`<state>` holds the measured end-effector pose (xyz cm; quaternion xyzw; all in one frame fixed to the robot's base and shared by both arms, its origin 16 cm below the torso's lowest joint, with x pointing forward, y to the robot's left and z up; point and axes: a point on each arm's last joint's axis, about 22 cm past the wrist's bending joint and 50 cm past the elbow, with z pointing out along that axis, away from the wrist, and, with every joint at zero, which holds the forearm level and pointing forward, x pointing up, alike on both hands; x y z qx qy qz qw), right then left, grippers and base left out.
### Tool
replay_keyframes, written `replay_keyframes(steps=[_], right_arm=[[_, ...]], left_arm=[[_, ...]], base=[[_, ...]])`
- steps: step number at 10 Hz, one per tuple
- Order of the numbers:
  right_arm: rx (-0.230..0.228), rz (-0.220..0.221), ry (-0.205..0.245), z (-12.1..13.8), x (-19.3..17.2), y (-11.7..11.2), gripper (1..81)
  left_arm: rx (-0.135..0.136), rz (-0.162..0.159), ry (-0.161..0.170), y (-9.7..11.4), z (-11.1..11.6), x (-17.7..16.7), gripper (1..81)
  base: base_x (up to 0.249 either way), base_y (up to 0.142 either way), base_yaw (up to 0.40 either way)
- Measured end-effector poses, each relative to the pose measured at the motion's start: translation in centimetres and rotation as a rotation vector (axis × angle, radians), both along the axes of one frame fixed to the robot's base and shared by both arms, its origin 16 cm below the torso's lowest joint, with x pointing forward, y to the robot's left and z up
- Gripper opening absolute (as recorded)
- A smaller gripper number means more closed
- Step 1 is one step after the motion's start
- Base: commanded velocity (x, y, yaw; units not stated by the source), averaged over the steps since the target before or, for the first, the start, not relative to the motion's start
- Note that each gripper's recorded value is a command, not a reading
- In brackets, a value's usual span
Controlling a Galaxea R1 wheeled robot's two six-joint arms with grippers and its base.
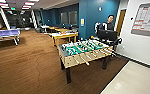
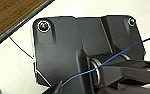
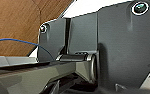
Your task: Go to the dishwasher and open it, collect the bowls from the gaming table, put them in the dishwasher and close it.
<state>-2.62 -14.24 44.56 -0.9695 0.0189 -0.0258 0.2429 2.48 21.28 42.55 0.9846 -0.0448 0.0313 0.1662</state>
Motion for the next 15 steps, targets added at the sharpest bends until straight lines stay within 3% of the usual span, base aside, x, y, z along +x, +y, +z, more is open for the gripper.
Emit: replay_keyframes(steps=[11, 15], right_arm=[[0.002, 0.007, -0.004, 0.0, 0.1, 0.2, 81.1], [-0.006, 0.008, -0.012, -0.1, 0.5, -0.3, 81.1]], left_arm=[[0.001, -0.006, 0.01, -0.1, 0.0, -0.5, 81.1], [0.0, -0.003, 0.016, -0.2, 0.0, -0.9, 81.1]], base=[[0.0, 0.0, 0.358], [0.0, 0.0, 0.12]])
